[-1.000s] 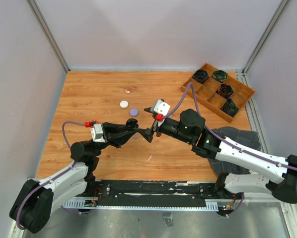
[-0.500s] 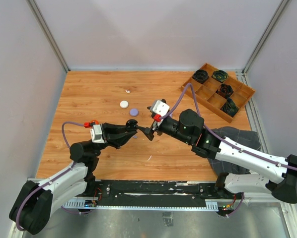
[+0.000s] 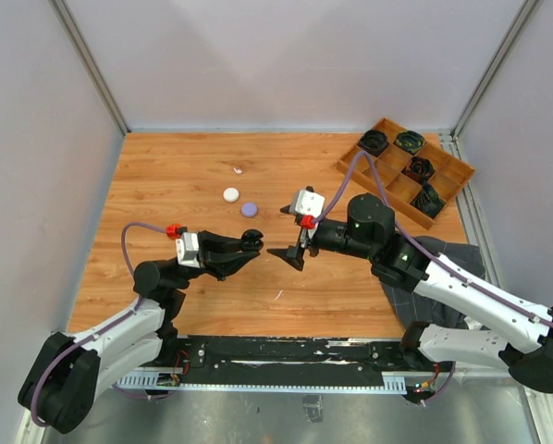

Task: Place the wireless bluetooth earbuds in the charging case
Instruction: Adjust the earbud with the charging case, then close the charging case.

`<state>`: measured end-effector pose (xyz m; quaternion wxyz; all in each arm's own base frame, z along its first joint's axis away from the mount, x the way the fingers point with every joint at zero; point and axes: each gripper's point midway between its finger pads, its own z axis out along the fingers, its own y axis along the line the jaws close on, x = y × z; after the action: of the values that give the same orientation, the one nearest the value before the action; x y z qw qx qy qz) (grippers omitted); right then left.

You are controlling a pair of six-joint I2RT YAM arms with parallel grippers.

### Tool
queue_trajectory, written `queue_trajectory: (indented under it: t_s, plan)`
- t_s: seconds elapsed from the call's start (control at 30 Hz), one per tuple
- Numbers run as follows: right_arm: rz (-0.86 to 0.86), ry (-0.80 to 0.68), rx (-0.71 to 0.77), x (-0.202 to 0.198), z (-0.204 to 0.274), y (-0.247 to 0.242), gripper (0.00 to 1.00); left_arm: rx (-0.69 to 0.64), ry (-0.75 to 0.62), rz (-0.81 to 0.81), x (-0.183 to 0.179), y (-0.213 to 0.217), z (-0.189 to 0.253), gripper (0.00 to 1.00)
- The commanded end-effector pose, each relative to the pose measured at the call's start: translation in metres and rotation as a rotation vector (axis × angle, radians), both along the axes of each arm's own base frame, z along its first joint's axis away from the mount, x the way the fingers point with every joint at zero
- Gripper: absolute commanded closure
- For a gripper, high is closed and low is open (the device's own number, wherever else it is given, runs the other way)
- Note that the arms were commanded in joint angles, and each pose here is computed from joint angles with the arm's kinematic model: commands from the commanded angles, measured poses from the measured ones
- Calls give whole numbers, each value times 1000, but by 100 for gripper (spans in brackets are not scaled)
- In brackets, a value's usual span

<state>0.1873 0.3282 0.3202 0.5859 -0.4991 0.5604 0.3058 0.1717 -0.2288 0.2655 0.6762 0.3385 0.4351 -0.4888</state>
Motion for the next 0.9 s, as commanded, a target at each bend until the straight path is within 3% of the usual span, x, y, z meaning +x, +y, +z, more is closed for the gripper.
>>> queue_trajectory:
  t_s: [0.0, 0.53, 0.87]
  plan:
    - [188, 30, -27, -29, 5, 8, 10, 19, -57, -47, -4, -5, 11, 100]
    - [331, 142, -62, -42, -12, 34, 9, 6, -46, -111, -8, -11, 17, 100]
    - [324, 125, -66, -45, -9, 25, 10, 34, 184, 14, 32, -13, -3, 100]
